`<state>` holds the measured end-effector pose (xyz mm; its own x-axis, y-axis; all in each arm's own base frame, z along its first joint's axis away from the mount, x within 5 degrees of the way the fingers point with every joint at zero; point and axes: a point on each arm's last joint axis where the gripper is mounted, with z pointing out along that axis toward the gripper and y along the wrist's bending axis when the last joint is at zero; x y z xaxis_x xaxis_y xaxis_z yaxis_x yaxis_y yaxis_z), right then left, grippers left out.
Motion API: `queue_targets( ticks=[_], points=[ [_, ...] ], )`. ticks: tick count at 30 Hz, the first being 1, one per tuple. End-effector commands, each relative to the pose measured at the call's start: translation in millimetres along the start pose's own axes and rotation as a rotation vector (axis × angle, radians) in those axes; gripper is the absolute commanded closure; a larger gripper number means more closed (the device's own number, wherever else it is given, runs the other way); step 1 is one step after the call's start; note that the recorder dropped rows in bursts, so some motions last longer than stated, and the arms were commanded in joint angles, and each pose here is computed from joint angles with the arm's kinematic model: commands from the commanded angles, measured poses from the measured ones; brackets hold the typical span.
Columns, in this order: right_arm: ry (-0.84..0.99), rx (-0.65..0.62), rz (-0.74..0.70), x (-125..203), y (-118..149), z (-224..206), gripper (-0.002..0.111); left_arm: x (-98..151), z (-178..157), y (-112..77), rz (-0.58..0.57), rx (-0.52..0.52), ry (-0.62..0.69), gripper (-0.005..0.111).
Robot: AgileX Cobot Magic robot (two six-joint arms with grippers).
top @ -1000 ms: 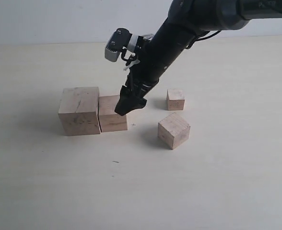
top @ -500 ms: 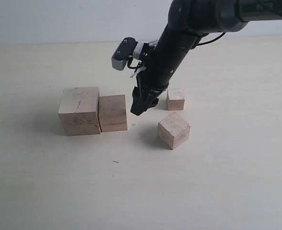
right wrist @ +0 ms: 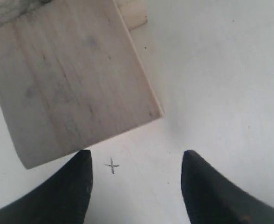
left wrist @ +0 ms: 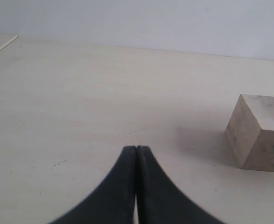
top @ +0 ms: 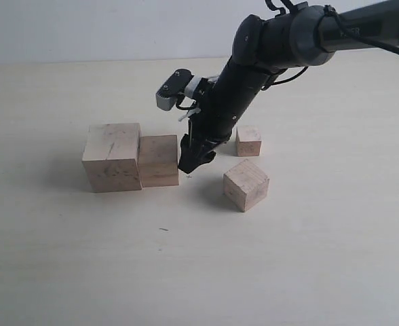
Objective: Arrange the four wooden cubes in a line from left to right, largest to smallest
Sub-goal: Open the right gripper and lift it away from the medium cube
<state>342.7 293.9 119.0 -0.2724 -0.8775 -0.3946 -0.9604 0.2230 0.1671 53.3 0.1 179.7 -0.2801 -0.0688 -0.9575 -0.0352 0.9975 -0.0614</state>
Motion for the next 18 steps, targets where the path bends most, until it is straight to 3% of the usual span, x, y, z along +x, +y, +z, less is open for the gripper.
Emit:
queue_targets(
  ticks=[1,11,18],
  points=[
    [-0.022,-0.027,0.018,-2.6,3.0,-1.9,0.054,-1.3,-0.5,-0.1,0.003,0.003,-0.017,0.107],
    [0.026,0.017,-0.020,0.0,0.9,-8.5,0.054,-1.3,-0.5,-0.1,0.003,0.003,-0.017,0.107],
    [0.027,0.077,0.027,-7.6,7.6,-44.0,0.054,-1.3,-0.5,-0.1,0.003,0.003,-0.017,0.107]
  ],
)
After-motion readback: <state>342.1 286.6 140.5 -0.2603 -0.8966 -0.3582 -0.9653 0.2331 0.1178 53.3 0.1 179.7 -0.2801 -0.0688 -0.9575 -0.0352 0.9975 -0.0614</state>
